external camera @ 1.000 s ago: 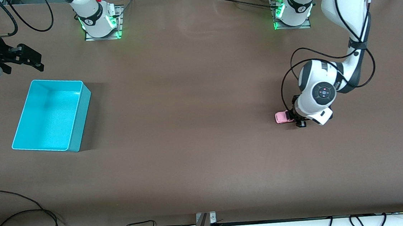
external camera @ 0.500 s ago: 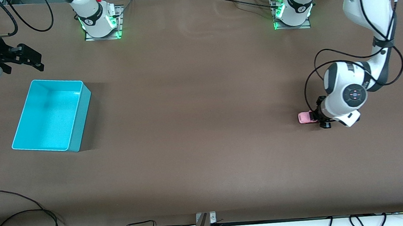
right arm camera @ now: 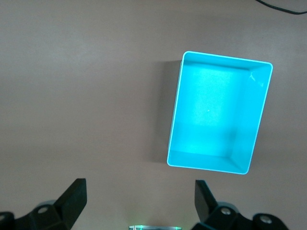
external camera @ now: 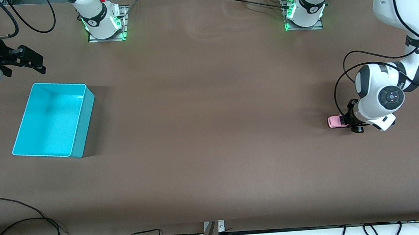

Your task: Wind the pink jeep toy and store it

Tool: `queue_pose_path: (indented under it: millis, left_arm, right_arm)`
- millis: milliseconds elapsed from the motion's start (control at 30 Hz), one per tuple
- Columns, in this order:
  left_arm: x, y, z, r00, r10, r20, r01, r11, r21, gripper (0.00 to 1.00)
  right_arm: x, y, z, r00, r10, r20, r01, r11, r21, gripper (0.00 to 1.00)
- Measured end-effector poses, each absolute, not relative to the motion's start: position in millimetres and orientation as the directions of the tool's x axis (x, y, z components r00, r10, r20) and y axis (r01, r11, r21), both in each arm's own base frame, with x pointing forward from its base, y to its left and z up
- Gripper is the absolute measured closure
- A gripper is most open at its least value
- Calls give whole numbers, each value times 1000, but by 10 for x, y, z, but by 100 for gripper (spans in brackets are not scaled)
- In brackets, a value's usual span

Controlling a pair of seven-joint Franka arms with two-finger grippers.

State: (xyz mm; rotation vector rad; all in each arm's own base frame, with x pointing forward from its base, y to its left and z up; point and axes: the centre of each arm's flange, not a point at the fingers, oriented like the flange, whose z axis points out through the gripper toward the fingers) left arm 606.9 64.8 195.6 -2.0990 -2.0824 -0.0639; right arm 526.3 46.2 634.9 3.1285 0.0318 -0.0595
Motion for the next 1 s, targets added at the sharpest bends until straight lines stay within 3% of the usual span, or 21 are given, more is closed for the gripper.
queue_pose_path:
  millis: [1000]
  left_arm:
    - [5973,1695,1969,90,983,161,995,-83,-49,49]
  right_arm:
    - [5263,463,6348,999,20,-38,21,-1000,12,0]
